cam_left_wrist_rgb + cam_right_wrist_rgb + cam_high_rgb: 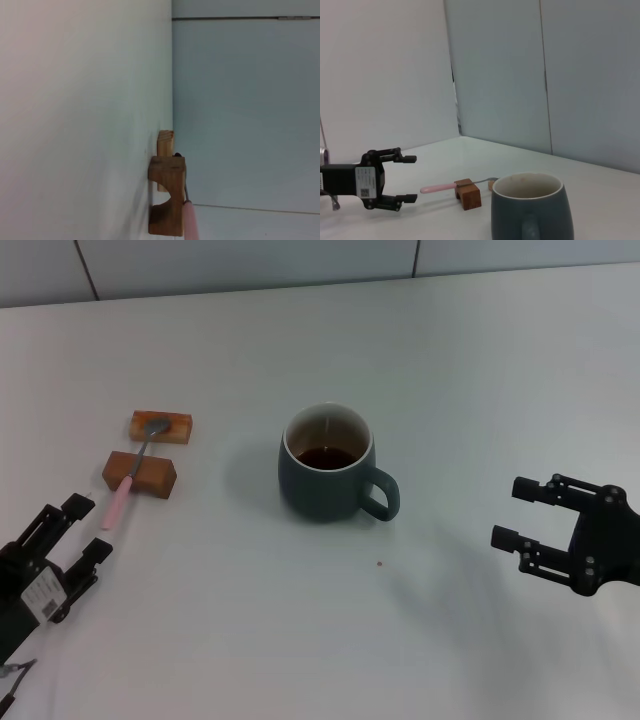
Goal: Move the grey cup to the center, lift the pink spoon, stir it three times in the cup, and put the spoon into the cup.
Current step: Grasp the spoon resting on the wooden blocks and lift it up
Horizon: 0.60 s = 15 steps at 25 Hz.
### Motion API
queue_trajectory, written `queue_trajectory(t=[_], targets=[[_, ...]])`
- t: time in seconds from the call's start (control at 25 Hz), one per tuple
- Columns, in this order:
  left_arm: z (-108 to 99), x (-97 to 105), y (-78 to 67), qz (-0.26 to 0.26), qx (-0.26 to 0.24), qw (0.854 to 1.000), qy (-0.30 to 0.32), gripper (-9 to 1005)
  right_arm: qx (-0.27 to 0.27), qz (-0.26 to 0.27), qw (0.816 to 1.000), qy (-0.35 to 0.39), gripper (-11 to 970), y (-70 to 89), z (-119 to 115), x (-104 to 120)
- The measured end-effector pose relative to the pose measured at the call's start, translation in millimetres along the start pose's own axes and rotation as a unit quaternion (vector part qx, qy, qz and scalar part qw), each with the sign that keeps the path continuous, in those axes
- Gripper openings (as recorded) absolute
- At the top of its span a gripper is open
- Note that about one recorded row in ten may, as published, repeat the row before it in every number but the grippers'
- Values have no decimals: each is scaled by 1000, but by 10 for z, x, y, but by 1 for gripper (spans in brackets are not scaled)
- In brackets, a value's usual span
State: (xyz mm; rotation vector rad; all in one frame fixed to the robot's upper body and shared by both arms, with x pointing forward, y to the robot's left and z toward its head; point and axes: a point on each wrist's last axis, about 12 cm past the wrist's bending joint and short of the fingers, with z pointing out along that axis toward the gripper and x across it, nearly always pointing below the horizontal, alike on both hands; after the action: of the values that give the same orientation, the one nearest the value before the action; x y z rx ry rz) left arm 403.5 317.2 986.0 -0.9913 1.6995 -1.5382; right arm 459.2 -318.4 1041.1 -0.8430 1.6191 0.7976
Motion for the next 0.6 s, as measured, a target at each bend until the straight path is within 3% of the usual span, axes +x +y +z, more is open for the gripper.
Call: queue_trajectory(t=[0.6], targets=[[162,-38,-14,-2,-6,1000,-4,805,5,2,1000,-3,660,3,-9,4]])
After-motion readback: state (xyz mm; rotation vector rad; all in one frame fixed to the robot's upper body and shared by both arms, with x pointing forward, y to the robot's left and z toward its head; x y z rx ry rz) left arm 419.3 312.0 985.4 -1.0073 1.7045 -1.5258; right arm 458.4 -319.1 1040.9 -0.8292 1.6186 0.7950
